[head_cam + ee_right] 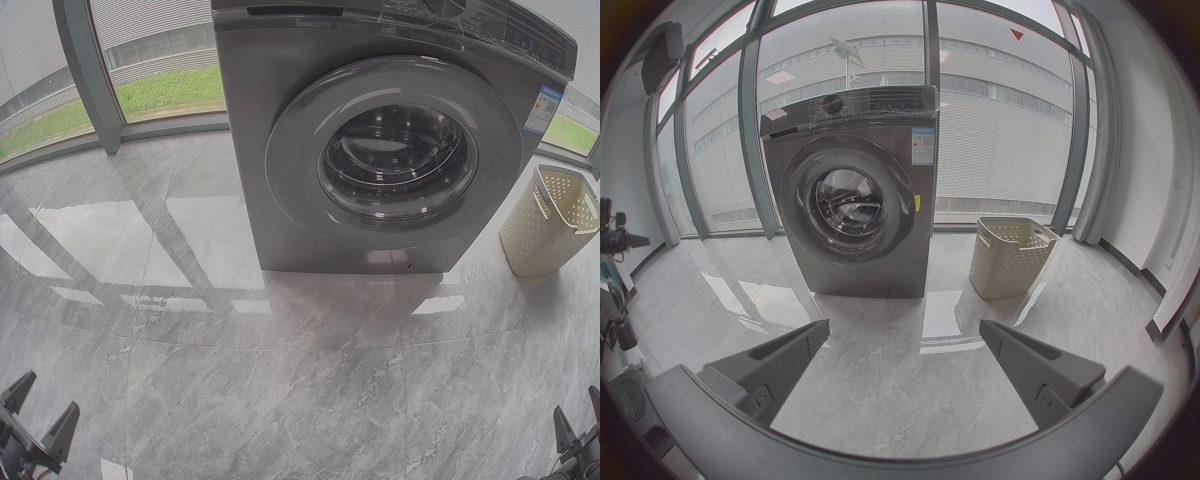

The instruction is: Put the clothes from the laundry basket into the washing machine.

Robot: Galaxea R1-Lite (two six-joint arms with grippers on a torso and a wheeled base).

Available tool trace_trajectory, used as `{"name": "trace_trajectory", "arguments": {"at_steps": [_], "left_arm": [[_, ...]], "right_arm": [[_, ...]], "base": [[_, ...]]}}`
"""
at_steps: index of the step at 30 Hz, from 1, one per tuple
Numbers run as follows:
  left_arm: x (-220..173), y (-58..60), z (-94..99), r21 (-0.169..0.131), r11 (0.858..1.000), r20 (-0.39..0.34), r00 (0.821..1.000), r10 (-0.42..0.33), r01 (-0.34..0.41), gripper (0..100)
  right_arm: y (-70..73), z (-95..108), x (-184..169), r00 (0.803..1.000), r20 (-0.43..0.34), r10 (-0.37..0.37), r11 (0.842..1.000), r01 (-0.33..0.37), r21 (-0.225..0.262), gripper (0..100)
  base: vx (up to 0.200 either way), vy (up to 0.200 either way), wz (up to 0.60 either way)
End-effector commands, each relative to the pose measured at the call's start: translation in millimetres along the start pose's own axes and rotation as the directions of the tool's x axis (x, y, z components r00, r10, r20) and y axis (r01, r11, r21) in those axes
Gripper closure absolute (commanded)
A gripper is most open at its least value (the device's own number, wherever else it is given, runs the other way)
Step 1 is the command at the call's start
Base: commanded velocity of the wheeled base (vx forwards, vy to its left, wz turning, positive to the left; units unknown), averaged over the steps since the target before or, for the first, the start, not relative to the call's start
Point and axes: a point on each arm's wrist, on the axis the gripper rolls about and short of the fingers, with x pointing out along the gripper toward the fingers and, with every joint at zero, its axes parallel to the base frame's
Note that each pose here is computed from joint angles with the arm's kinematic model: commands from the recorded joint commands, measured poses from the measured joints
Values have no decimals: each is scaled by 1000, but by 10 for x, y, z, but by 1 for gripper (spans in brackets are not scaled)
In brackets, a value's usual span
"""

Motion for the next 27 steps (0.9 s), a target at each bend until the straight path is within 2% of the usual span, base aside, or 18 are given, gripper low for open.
{"name": "trace_trajectory", "arguments": {"at_steps": [1, 6, 7, 9, 12, 13, 15, 21, 22, 24, 25, 26, 27], "left_arm": [[-193, -20, -515, 18, 993, 27, 992, 120, -120, 0], [-194, -17, -522, 46, 990, 23, 991, 129, -130, 0], [-197, -14, -524, 59, 993, 21, 994, 105, -106, 0], [-200, -6, -522, 58, 997, 19, 999, 47, -48, 0], [-206, -12, -520, 7, 999, 28, 999, 34, -34, 0], [-224, -19, -520, -10, 999, 53, 998, 31, -30, 0], [-256, -31, -530, -20, 999, 98, 995, 32, -30, 0], [-253, -28, -527, -32, 998, 96, 994, 49, -46, 0], [-253, -27, -527, -33, 998, 97, 994, 56, -53, 0], [-254, -9, -529, -26, 991, 100, 986, 136, -134, 0], [-256, 1, -530, -14, 984, 101, 979, 177, -176, 0], [-257, 17, -544, 33, 968, 89, 965, 247, -250, 0], [-256, 18, -549, 35, 967, 84, 965, 250, -254, 0]], "right_arm": [[0, -18, -6, 1000, 7, 1, 1000, -1, -1, 0], [0, -17, -6, 1000, 9, 1, 1000, -1, -1, 0], [0, -18, -6, 1000, 7, 1, 1000, -1, -1, 0], [-1, -18, -6, 1000, 7, 3, 1000, -3, -1, 0], [0, -18, -6, 1000, 7, 1, 1000, -1, -1, 0], [0, -18, -6, 1000, 7, 1, 1000, -1, -1, 0], [0, -18, -6, 1000, 7, 1, 1000, -1, -1, 0], [0, -18, -6, 1000, 7, 1, 1000, -1, -1, 0], [0, -17, -6, 1000, 9, 1, 1000, -1, -1, 0], [-1, -18, -6, 1000, 7, 3, 1000, -3, -1, 0], [0, -17, -6, 1000, 9, 1, 1000, -1, -1, 0], [0, -17, -6, 1000, 9, 1, 1000, -1, -1, 0], [0, -17, -6, 1000, 9, 1, 1000, -1, -1, 0]], "base": [[0, 0, 0], [0, 0, 0], [0, 0, 0], [0, 0, 0], [0, 0, 0], [0, 0, 0], [0, 0, 0], [0, 0, 0], [0, 0, 0], [0, -100, 0], [0, -200, 0], [0, -200, 0], [0, -200, 0]]}}
